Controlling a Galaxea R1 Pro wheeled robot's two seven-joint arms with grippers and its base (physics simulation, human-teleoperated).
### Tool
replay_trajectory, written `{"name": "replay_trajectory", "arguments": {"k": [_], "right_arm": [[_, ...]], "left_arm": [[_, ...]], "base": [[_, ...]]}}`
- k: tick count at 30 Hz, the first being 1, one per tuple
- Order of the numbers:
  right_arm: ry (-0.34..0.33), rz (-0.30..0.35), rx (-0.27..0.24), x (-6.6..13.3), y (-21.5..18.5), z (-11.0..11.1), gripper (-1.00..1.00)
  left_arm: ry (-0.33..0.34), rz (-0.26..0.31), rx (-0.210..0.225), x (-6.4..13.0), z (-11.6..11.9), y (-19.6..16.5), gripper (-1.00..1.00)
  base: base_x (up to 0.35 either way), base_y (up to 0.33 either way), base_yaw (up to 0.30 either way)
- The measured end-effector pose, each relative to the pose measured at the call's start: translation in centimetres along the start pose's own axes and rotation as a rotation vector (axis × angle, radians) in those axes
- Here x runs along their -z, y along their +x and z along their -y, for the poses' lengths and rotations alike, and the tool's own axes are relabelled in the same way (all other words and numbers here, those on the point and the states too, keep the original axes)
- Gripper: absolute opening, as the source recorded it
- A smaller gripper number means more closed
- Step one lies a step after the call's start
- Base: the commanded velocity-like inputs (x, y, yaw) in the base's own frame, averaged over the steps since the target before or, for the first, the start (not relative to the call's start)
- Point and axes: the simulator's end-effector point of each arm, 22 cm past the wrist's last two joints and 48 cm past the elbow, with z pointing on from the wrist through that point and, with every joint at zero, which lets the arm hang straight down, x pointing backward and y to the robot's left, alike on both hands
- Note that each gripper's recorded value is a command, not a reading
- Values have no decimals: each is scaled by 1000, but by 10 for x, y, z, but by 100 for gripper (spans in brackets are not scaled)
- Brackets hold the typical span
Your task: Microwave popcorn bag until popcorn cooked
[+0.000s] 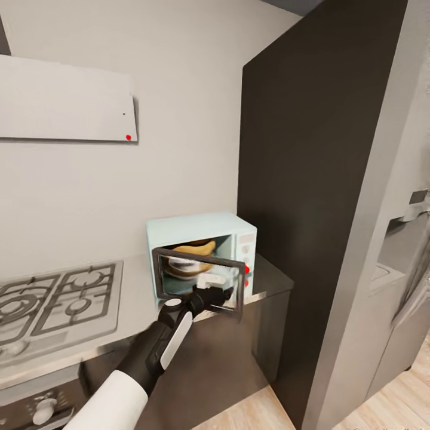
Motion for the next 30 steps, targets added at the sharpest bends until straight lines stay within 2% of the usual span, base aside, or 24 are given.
{"name": "replay_trajectory", "arguments": {"k": [4, 7, 9, 10, 24, 25, 28, 30], "right_arm": [[0, -1, 0, 0, 0, 0, 100], [1, -2, 1, 0, 0, 1, 100], [1, 0, 3, 0, 0, 2, 100], [2, 2, 4, 0, -1, 2, 100], [8, 4, 4, 1, -2, 6, 100], [8, 5, 4, 1, -2, 7, 100], [9, 4, 4, 1, -2, 7, 100], [10, 4, 4, 1, -2, 8, 100]], "left_arm": [[-5, 0, 0, 0, -1, 0, 100], [-38, -1, 1, 0, -8, 0, 100], [-132, 5, -1, 2, -29, -2, 100], [-143, 5, -1, 3, -31, -2, 100], [-149, 41, -2, 3, -33, -9, 100], [-127, 39, -1, 2, -24, -7, 100], [-80, 18, -70, -2, 4, 2, 100], [-69, 16, -84, -3, 10, 3, 100]], "base": [[192, 0, -64], [192, 0, -4], [209, 0, 0], [234, 0, 0], [295, 0, 0], [312, 0, 0], [242, 0, 0], [59, 0, 0]]}}
